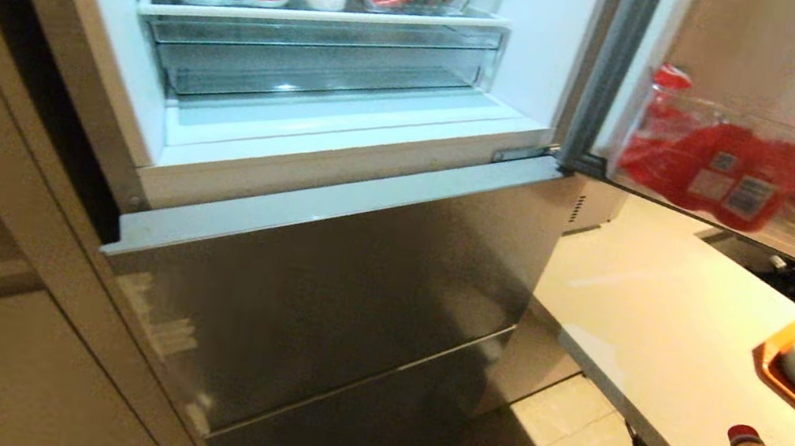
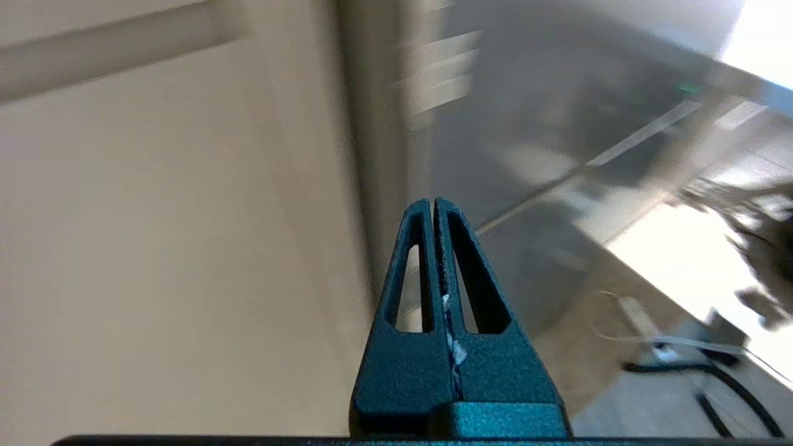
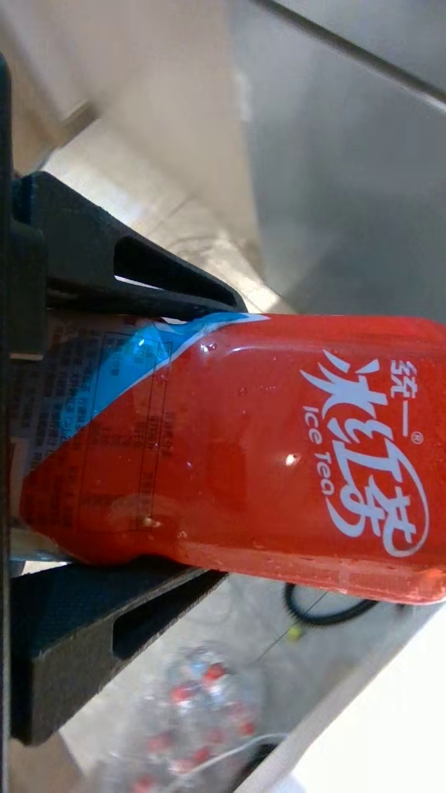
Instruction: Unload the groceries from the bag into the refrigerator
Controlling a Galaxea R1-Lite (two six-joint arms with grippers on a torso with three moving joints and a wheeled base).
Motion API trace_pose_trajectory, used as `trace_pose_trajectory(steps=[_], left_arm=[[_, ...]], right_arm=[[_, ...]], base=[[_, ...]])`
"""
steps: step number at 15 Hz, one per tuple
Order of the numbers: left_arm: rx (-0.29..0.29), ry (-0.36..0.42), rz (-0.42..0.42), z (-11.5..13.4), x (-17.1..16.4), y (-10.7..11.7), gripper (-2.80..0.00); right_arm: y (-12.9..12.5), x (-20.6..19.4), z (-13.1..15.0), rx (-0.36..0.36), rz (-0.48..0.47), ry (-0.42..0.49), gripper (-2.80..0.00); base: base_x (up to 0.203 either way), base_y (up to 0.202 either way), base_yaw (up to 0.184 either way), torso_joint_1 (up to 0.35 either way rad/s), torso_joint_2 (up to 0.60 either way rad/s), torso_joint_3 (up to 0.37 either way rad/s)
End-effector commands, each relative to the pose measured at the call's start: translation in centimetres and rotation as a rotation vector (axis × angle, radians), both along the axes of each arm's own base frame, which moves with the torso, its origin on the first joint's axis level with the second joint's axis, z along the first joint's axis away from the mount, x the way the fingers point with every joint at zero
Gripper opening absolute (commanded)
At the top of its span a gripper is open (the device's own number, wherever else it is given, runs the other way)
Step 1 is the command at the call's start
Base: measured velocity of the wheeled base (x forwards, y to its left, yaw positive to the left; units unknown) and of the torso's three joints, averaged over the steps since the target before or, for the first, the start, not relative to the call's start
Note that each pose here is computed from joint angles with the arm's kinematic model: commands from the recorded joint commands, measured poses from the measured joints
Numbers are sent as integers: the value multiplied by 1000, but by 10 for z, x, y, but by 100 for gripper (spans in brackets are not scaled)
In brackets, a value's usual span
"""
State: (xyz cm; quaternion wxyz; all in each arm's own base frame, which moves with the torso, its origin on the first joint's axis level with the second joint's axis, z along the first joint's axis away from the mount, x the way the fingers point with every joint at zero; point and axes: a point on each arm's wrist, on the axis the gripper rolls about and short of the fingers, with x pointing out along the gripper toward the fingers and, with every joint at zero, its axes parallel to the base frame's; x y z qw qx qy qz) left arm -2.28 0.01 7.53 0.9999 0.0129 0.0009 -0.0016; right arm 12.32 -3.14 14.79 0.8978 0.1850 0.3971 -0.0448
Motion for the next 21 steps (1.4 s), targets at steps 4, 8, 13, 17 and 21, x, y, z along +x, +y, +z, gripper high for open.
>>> trace_pose_trajectory(steps=[4, 8, 13, 17, 21], left_arm=[[0, 0, 0, 0, 0, 0, -280], [0, 0, 0, 0, 0, 0, -280], [-1, 1, 0, 0, 0, 0, -280], [0, 0, 0, 0, 0, 0, -280], [0, 0, 0, 0, 0, 0, -280]], right_arm=[[1, 0, -1, 2, 6, 6, -280], [1, -1, -1, 0, 5, 1, -280], [3, -8, 0, -18, 0, -20, -280], [5, -18, 6, -61, -17, -67, -280], [10, -30, 24, -203, 79, -213, -280]], base=[[1, -7, 174, 2, 2, 3], [2, -9, 172, 3, 1, 1], [1, -4, 80, 0, 2, 1], [0, 0, 0, 0, 0, 0], [0, 0, 0, 0, 0, 0]])
